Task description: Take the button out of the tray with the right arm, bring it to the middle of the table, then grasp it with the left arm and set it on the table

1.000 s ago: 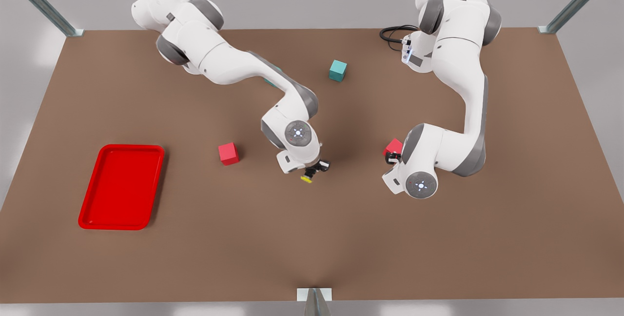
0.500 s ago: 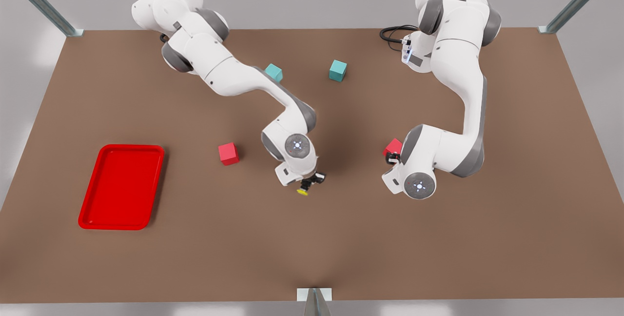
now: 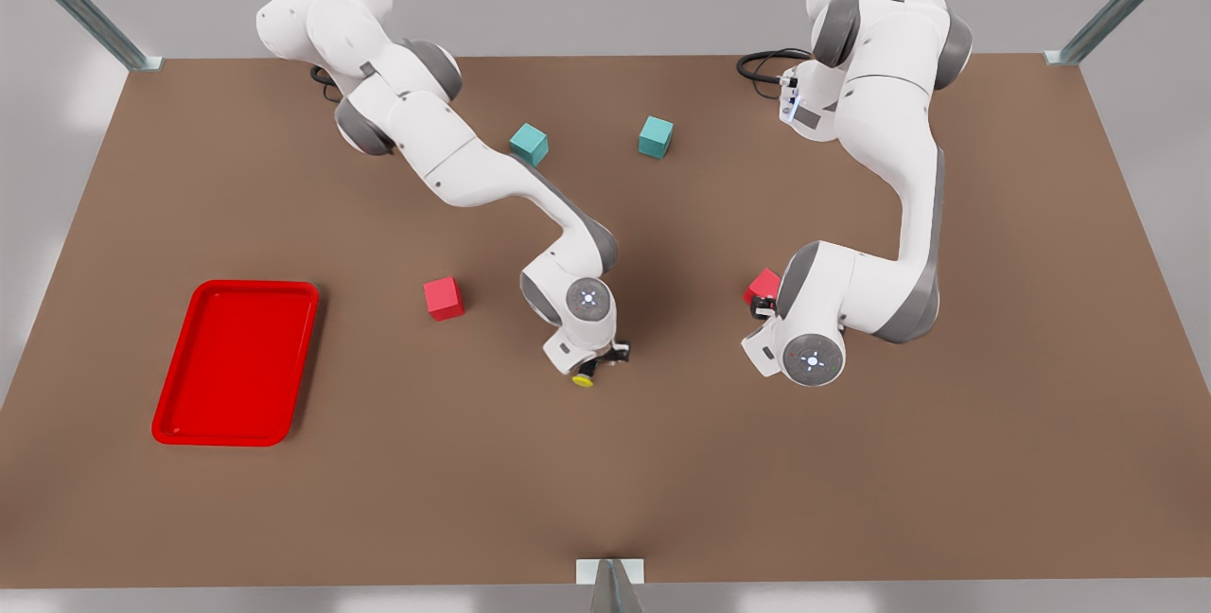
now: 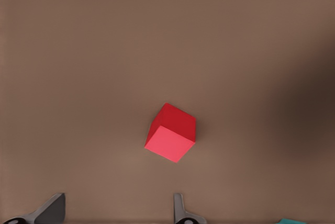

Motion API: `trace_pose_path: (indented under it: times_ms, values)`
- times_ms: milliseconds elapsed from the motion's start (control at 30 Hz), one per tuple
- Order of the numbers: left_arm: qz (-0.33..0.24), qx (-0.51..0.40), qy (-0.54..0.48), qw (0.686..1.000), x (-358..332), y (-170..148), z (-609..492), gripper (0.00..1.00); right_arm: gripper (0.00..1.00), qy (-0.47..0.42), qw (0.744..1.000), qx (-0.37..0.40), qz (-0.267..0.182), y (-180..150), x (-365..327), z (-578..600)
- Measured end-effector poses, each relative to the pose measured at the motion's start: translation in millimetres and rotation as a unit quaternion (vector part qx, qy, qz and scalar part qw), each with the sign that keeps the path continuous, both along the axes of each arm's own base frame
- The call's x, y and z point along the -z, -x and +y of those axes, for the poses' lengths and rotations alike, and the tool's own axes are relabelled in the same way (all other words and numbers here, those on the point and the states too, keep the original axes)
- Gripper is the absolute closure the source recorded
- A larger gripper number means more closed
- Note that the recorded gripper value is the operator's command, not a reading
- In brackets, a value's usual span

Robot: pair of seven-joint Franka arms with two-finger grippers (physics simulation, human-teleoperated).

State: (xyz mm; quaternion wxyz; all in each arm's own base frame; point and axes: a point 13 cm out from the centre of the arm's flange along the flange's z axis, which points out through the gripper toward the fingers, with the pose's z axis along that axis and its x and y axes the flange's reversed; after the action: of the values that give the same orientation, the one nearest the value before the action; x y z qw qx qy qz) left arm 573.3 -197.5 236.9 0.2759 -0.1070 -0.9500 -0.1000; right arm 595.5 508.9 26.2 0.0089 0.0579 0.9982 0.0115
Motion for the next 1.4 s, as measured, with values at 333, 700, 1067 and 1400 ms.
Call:
trace_pose_path:
  times_ms: [333,700,1067,1400]
  values:
    - [-0.014,0.042,0.051,0.998,-28,10,-60,0.00,0.00,-0.035,0.998,0.060,-0.006,-60,-198,-157]
    - [-0.064,0.131,0.141,0.979,63,62,-270,0.00,0.00,0.060,0.983,0.164,-0.050,-31,-417,-551]
    - [-0.178,0.088,0.162,0.966,163,11,-327,0.00,0.00,0.044,0.998,0.051,-0.003,-38,-417,-549]
    - [-0.224,0.046,0.180,0.957,139,-14,-340,0.00,0.00,0.044,0.999,-0.019,0.008,-39,-413,-542]
